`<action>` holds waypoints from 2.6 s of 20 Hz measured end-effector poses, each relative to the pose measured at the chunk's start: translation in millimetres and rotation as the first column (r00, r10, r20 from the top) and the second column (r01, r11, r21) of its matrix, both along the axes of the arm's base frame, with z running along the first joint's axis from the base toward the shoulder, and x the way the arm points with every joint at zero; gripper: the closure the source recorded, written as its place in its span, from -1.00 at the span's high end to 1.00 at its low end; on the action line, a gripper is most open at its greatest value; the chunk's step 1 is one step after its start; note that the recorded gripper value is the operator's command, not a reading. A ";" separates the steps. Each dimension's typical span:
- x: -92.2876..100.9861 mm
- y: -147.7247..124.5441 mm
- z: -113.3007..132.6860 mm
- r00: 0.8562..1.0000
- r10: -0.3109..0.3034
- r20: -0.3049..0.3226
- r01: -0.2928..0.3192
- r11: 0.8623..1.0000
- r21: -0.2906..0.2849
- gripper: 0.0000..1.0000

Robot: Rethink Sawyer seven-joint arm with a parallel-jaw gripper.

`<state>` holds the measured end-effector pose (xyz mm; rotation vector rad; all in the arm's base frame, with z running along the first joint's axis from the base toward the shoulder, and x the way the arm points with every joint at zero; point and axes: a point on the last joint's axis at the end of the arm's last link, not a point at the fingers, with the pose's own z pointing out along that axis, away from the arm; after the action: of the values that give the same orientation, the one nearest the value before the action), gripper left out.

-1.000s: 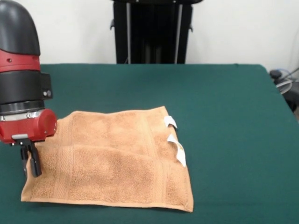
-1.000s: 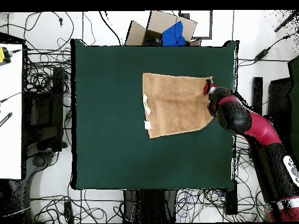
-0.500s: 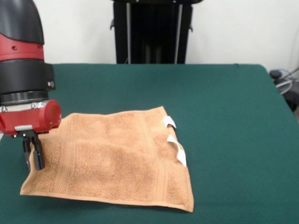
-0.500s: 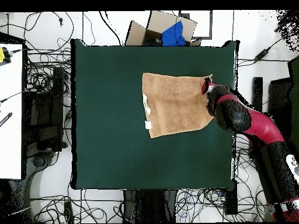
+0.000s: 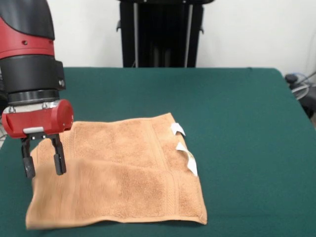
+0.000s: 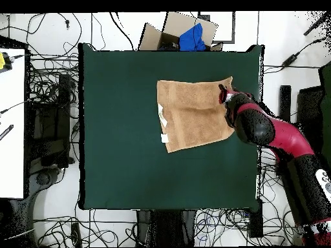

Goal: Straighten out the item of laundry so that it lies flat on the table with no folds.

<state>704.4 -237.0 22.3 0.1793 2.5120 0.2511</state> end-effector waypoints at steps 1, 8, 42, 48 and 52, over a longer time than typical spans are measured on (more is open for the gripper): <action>0.1 0.5 0.5 1.000 0.001 0.001 -0.001 1.000 -0.001 1.00; 1.7 2.9 2.2 1.000 0.001 0.015 -0.001 1.000 -0.005 1.00; -38.9 35.4 5.2 0.997 0.066 -0.027 -0.066 0.998 -0.008 1.00; -50.8 14.4 16.8 0.999 0.047 -0.028 -0.047 0.999 -0.026 1.00; -56.6 -2.1 20.4 0.999 0.025 -0.026 -0.026 0.999 -0.033 1.00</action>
<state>647.8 -239.0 42.6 0.1385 2.5436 0.2189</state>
